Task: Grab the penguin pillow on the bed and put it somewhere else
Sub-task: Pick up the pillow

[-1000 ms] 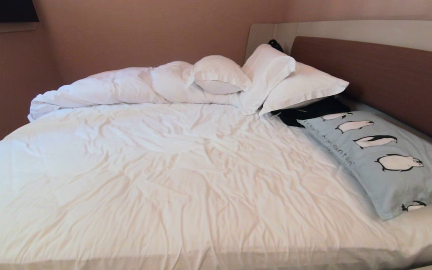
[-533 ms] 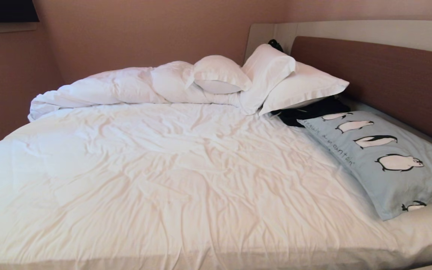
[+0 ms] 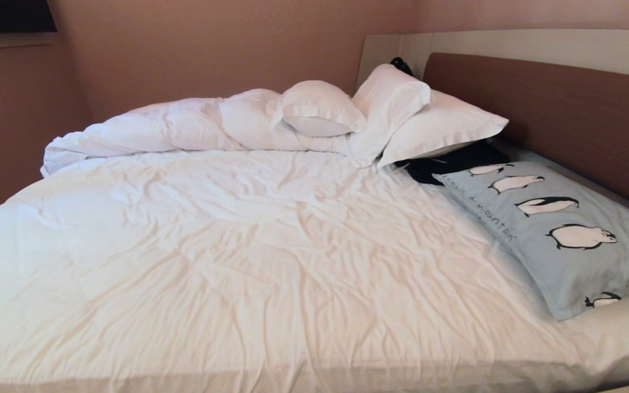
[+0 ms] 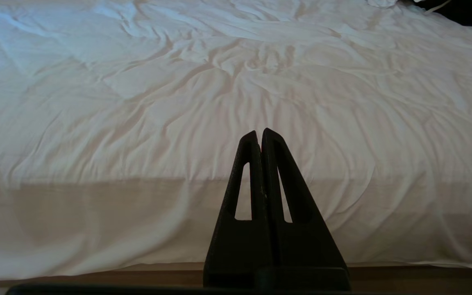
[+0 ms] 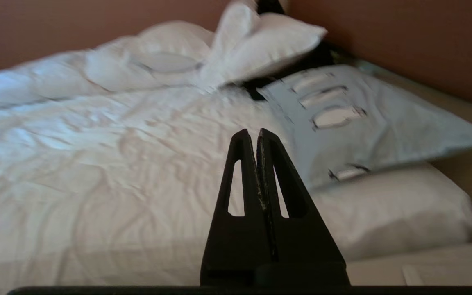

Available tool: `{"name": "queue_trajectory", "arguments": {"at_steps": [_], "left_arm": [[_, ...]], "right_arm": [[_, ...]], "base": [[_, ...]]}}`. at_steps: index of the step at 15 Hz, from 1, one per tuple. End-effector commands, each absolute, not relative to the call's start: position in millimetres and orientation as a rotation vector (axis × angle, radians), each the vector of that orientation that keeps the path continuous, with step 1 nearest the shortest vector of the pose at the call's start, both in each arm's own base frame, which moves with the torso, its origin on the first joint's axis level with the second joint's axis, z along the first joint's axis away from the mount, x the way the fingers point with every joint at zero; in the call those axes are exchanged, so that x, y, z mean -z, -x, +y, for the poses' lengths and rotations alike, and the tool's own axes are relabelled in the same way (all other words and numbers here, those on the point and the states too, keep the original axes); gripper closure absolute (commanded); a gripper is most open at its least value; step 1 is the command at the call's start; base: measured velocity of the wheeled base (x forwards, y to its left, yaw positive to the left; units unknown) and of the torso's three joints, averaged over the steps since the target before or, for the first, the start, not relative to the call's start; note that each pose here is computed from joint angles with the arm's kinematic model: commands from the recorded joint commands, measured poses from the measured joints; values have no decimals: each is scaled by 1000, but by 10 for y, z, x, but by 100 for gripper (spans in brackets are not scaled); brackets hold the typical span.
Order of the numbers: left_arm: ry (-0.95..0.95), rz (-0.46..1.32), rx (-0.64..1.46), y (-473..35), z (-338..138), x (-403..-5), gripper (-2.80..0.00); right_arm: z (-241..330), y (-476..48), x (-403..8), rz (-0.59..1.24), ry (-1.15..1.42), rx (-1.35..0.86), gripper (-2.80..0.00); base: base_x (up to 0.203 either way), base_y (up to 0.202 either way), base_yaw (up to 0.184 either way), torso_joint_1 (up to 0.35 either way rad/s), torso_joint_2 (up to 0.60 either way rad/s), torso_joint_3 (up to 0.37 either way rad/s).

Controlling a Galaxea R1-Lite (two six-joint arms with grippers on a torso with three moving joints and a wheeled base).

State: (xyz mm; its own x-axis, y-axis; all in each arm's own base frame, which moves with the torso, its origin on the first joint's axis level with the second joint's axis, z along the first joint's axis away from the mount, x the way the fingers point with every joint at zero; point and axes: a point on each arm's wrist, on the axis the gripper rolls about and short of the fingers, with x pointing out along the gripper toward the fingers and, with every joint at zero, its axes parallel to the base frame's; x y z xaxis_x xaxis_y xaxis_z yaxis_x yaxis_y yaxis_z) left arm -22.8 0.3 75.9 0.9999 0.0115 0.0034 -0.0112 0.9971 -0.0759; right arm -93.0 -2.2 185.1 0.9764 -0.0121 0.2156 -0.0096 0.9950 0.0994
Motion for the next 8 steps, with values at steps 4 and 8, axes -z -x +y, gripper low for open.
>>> {"name": "queue_trajectory", "arguments": {"at_steps": [4, 8], "left_arm": [[77, -2, -12, 226, 3, -751, 0], [77, -2, -12, 226, 3, -751, 0]], "right_arm": [[-34, 559, -1480, -234, -53, 89, 0], [-23, 367, -1137, -124, -19, 57, 0]], "base": [[0, 0, 0, 0, 0, 0], [0, 0, 0, 0, 0, 0]]}}
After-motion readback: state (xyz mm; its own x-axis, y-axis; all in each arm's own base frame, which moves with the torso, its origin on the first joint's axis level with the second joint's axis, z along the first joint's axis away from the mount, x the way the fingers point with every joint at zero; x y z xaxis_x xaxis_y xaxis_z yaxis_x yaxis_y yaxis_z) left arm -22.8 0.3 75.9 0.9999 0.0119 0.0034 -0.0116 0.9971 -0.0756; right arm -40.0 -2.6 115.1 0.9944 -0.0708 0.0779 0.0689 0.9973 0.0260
